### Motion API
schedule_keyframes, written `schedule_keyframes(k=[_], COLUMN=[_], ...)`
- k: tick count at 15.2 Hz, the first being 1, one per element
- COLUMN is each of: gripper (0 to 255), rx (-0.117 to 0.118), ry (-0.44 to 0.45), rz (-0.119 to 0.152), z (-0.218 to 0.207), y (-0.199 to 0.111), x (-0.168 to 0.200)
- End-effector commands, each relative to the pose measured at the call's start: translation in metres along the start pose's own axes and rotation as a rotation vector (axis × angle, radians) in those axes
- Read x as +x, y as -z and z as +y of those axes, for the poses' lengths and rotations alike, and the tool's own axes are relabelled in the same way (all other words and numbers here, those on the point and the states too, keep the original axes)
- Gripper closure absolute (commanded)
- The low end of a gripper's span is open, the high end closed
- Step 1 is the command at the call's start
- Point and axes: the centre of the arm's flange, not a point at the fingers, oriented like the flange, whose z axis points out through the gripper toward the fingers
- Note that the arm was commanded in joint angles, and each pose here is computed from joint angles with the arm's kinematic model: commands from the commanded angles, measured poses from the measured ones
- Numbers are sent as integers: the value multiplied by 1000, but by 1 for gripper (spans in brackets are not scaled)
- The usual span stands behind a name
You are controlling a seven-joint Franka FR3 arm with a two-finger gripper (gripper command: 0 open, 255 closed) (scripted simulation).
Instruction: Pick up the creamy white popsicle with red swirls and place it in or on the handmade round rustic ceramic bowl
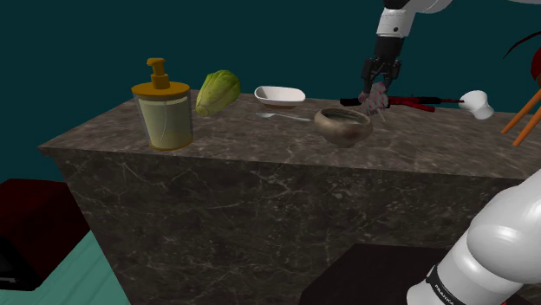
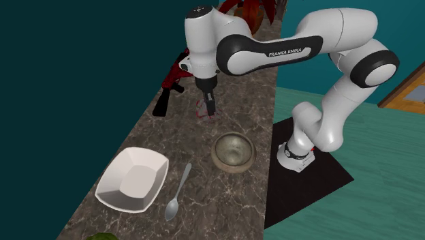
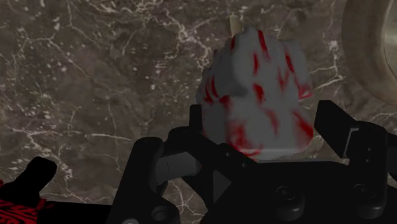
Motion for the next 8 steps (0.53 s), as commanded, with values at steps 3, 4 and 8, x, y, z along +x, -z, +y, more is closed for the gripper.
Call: schedule_keyframes(k=[3, 4, 8], gripper=[255, 255, 255], rx=[0, 0, 0], ry=[0, 0, 0], rz=[0, 0, 0], z=[-2, -2, -3], y=[21, 27, 48], x=[-2, -2, -3])
